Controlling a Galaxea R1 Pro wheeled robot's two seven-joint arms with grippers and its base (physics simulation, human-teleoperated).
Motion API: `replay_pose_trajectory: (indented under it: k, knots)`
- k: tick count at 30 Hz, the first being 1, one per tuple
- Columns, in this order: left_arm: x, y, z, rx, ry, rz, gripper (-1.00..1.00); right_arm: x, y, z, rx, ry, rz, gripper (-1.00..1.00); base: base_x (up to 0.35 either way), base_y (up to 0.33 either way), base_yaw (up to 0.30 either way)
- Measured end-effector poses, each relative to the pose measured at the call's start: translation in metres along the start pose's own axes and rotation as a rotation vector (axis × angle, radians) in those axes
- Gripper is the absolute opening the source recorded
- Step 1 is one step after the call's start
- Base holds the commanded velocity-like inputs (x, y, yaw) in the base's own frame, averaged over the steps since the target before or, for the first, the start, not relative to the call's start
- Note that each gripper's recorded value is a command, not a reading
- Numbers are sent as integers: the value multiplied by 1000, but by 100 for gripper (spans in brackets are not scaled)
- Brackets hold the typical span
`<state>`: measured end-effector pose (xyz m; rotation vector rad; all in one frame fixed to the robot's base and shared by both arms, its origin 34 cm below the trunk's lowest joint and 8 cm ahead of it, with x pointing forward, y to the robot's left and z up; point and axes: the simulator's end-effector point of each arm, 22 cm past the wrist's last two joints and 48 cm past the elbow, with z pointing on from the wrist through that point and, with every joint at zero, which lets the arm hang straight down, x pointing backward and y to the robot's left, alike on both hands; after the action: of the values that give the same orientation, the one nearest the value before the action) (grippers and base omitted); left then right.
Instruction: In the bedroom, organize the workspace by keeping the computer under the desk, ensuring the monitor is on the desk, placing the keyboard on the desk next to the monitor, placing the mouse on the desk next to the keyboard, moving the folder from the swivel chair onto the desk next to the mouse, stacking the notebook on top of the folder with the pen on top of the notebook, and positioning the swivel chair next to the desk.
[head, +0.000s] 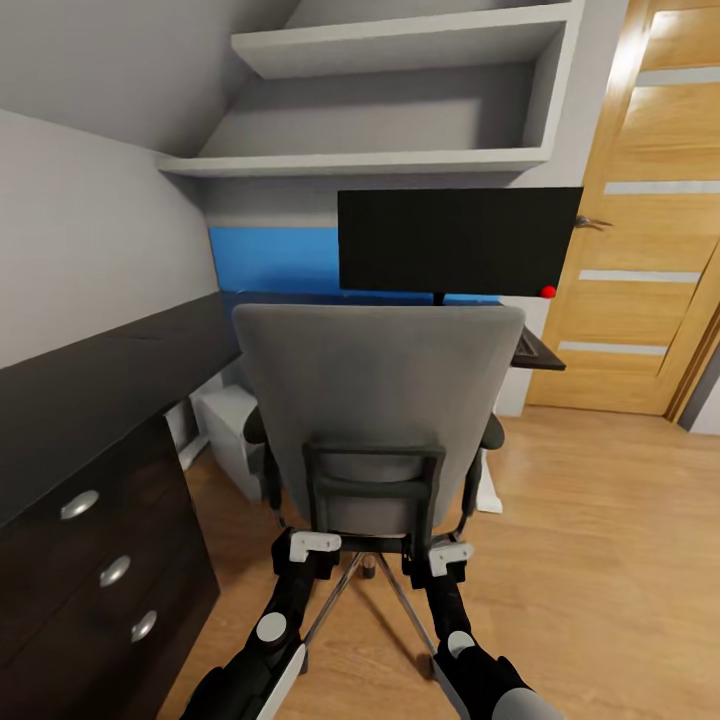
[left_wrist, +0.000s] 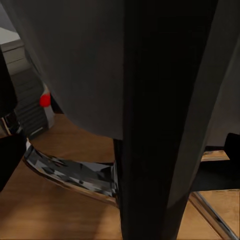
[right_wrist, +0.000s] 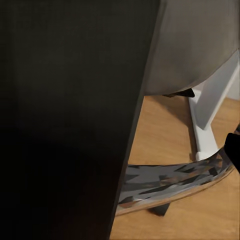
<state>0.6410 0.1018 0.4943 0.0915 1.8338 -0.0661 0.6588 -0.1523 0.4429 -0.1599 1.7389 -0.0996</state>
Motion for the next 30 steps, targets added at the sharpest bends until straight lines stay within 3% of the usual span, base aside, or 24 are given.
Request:
replay_pose_trajectory:
  k: [19, 30]
  knots:
    - [-1, 2, 0, -3, -3, 3, 100, 0, -3, 0, 13, 0, 11, 100, 151, -107, 0]
    - [0, 3, 1, -5, -1, 1, 100, 1, -3, 0, 12, 2, 11, 100, -202, -3, 0]
